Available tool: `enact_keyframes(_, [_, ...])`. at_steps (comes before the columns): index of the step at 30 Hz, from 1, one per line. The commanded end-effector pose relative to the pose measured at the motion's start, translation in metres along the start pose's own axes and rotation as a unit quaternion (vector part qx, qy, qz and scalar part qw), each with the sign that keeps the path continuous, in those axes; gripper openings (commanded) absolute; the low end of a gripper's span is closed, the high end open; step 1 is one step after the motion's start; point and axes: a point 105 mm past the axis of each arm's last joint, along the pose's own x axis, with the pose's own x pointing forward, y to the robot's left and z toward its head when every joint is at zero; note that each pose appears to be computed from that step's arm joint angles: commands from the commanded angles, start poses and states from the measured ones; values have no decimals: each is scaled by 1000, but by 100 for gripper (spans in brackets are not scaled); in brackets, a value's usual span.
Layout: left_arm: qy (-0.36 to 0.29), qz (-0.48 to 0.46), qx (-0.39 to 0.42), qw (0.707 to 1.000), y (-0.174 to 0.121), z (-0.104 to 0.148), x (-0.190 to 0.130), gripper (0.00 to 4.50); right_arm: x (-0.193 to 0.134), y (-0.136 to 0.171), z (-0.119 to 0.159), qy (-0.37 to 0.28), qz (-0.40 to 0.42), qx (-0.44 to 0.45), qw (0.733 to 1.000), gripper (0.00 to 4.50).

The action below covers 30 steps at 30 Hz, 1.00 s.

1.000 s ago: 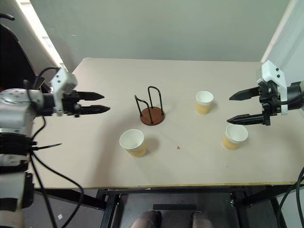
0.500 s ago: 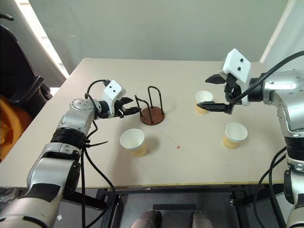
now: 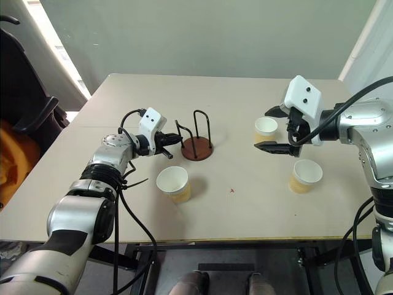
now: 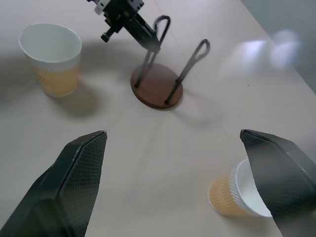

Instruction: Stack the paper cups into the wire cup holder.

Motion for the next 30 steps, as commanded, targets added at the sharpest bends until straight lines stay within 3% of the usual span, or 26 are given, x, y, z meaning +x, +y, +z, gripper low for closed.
enact_keyframes(1, [-68,-27,3,997,-1,39,-5,4,-10,2,10,-11,1,-15,1000,450])
enact_keyframes(7, [-102,-195,57,974,-49,70,-29,4,-33,40,2,18,119,-5,993,450])
enact_keyframes(11, [-107,-254,86,958,-87,85,-41,4,-41,55,-9,39,162,3,986,450])
enact_keyframes(20, [-66,-306,117,943,-148,61,-34,4,-36,70,-27,78,184,1,980,450])
enact_keyframes(30, [-31,-300,137,944,-165,38,-16,4,-38,62,-37,105,157,14,982,450])
